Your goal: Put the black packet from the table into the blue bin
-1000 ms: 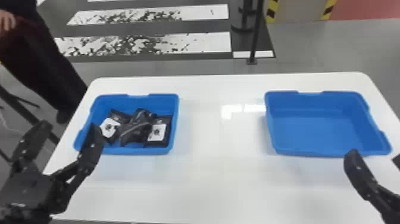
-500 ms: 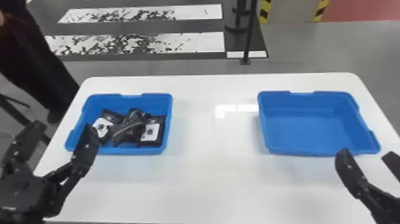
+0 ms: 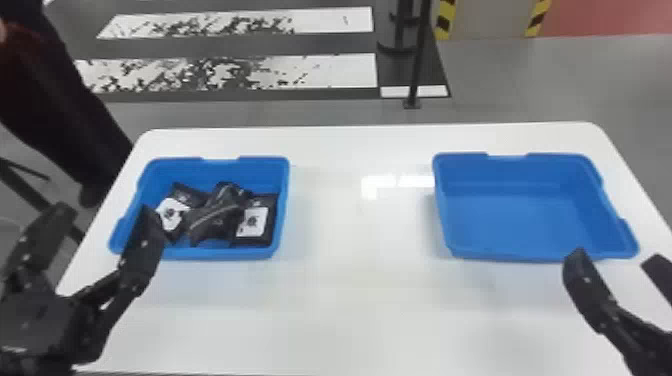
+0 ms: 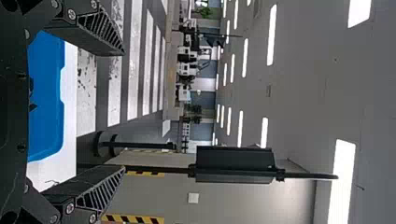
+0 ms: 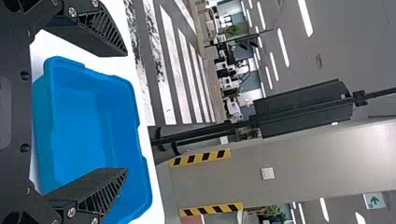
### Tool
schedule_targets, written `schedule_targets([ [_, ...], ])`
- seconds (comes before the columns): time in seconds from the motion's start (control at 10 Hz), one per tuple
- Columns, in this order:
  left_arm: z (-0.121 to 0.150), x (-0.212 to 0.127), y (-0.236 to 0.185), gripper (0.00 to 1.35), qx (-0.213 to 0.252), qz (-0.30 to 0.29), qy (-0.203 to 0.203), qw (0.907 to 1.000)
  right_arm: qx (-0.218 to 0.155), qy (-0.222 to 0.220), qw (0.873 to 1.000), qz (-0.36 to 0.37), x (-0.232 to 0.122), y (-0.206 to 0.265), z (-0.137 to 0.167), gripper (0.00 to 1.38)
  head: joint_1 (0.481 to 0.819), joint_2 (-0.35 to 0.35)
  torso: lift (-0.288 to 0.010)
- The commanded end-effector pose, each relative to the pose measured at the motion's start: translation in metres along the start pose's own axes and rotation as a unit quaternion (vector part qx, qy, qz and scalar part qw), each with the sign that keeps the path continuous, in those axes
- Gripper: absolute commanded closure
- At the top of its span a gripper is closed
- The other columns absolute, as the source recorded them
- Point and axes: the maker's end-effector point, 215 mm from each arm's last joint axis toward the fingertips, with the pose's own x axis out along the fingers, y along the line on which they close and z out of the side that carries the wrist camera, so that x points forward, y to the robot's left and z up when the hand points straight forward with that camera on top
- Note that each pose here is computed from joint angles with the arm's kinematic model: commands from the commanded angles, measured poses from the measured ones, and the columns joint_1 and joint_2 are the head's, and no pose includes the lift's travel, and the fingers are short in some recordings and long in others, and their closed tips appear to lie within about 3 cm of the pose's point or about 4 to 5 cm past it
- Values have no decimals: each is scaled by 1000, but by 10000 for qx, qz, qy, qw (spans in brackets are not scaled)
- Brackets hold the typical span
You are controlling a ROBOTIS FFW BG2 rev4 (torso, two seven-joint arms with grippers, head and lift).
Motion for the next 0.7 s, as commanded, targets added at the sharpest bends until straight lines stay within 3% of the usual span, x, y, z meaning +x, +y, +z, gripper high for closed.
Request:
schedule_targets([
  [0.0, -2, 0, 1, 168, -30, 8, 23, 10000, 7, 7, 10000, -12, -1, -1, -1, 136, 695, 64, -110],
  [0.6, -5, 0, 1, 168, -88, 11, 71, 9999, -1, 9, 10000, -14, 0, -1, -1, 134, 695, 66, -110],
])
